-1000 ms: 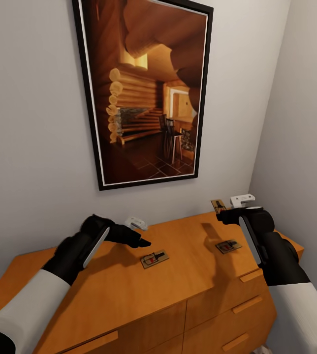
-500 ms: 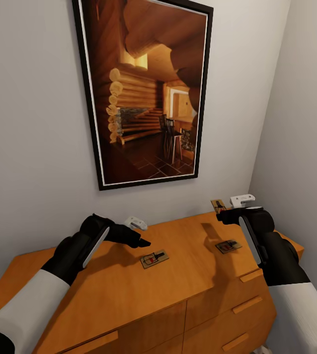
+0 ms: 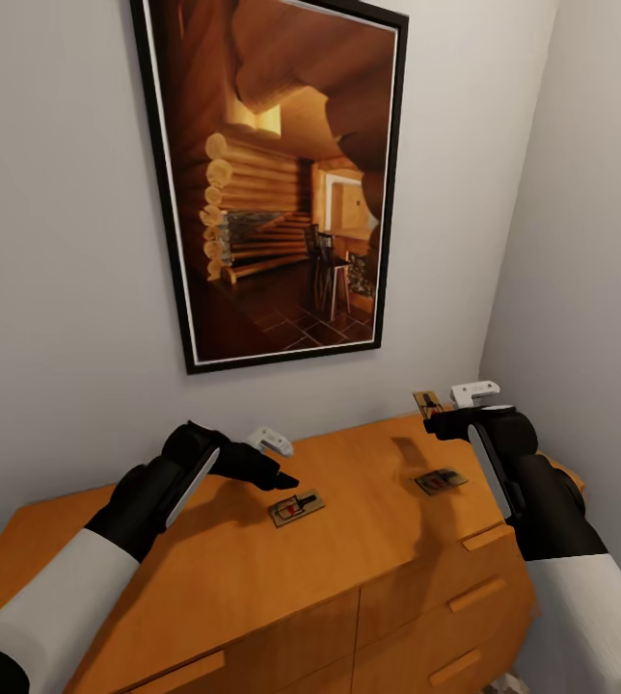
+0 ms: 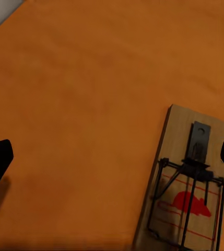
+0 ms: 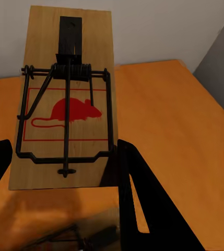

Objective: Take the four mousetraps from the cabinet in the bathroom and place them on the bathroom floor. Make sure all four end up on the same floor surface, and ensure that at least two of them are either under or directly next to the same bathroom sink.

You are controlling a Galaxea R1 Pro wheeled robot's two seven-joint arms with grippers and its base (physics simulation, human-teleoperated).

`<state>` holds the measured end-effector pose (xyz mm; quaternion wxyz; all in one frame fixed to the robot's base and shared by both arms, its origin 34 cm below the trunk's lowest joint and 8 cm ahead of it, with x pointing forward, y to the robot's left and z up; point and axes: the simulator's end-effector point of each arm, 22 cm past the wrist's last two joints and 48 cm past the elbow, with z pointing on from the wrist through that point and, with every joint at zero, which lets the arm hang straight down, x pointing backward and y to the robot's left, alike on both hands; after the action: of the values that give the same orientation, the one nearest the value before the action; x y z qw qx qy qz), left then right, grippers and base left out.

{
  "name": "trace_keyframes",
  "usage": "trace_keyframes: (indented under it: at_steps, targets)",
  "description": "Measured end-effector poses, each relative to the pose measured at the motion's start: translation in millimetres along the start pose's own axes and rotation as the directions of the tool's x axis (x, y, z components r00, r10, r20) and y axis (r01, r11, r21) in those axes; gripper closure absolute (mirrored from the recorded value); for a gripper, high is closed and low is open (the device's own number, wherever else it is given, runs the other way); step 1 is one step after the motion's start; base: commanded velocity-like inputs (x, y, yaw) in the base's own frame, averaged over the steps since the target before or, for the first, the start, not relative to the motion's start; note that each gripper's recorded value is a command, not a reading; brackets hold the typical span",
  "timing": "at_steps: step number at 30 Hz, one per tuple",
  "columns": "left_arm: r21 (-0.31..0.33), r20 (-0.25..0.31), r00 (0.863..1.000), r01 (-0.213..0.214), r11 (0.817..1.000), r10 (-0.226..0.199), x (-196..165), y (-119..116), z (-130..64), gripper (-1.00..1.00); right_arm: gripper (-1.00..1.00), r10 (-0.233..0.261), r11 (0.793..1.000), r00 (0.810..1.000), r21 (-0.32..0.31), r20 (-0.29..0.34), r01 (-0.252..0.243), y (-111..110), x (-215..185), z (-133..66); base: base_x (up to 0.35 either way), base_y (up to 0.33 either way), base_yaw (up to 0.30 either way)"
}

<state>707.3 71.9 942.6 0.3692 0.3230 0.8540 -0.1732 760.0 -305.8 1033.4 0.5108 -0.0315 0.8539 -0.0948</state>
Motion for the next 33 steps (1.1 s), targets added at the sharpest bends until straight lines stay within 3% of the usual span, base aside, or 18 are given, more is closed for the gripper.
trace_keyframes:
  at_steps: [13, 25, 33]
  targets:
    - [-0.002, -0.003, 1.0, -0.002, 1.0, 0.002, 1, 0, 0.4, -1.0, 1.0, -0.001, 1.0, 1.0, 0.001, 0.0, 0.001, 0, 0, 0.0, 0.0, 0.0, -0.234]
    - [-0.003, -0.005, 1.0, -0.002, 1.0, 0.002, 2, 1, 0.3, -1.0, 1.0, -0.001, 1.0, 1.0, 0.002, 0.0, 0.001, -1, 0, 0.1, 0.0, 0.0, -0.028]
    - [-0.008, -0.015, 1.0, 0.006, 1.0, -0.006, 6, 4, -0.2, -1.0, 1.0, -0.01, 1.0, 1.0, 0.026, -0.003, 0.01, -15, 2, 0.5, 0.0, 0.0, -0.001]
